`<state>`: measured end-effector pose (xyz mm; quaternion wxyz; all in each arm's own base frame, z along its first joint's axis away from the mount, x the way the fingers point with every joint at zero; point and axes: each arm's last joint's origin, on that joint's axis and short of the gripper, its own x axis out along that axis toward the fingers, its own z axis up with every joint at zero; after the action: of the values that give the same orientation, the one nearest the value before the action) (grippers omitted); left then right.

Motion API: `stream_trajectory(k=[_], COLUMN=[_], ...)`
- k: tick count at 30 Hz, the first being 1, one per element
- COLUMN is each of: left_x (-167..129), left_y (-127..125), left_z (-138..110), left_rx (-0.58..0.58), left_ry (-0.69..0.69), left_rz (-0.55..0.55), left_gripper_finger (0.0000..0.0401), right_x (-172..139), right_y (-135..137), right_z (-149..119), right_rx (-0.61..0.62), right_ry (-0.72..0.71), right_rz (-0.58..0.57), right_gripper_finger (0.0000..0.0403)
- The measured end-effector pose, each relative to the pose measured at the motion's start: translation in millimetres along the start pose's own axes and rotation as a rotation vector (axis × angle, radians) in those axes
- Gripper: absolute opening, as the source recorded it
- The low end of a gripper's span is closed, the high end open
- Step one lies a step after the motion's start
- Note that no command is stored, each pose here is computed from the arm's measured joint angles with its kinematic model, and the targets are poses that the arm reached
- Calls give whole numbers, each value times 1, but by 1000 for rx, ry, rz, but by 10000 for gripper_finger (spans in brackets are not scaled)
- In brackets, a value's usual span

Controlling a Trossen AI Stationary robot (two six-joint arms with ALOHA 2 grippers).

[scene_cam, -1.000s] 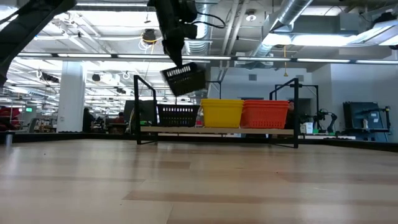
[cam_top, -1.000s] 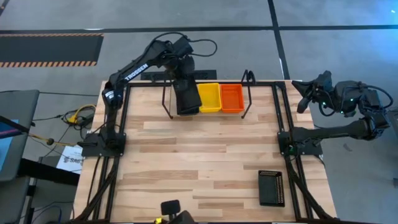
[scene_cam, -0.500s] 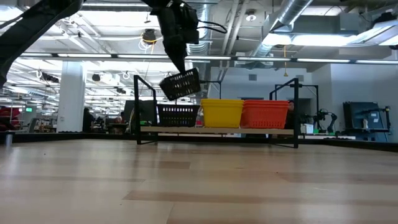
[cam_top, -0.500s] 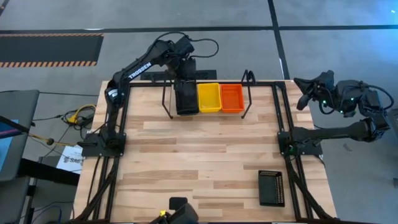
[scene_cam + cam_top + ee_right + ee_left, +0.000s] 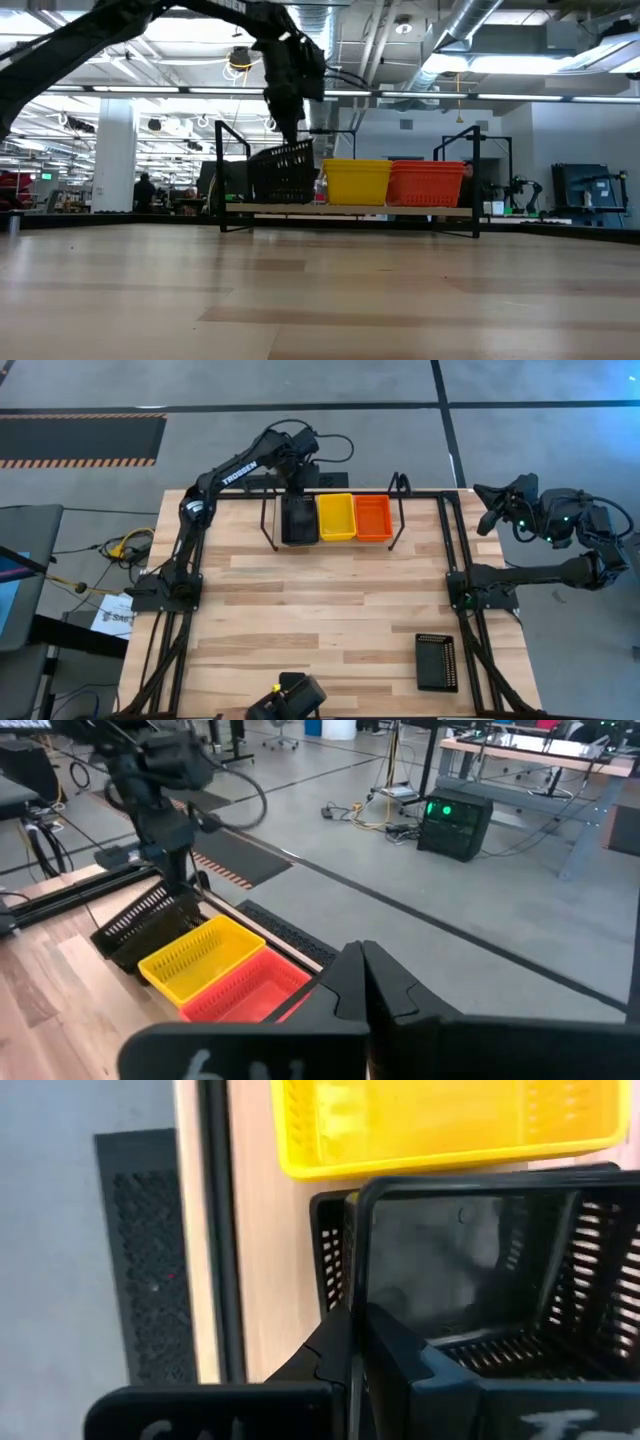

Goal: Stack baskets on shelf by color
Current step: Stack the left black bin on top of the other black bin on the shelf

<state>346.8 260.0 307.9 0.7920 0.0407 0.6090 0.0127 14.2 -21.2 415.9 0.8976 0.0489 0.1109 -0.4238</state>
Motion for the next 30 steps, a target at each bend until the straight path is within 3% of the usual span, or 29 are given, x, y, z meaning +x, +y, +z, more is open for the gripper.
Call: stream_trajectory(k=[9, 30], left_x=[37, 38], left_y=[6, 6], left_z=[3, 5], left_rx=[2, 4], left_ry=[55, 51], left_rz=[-57, -51], left_gripper_finger=[0, 0], right_x=[0, 0], right_y=[0, 0], right_z=[0, -1], right_rx=[-4, -14], right_ry=[4, 5], right_rz=[-4, -4], right_gripper_finger=[1, 1])
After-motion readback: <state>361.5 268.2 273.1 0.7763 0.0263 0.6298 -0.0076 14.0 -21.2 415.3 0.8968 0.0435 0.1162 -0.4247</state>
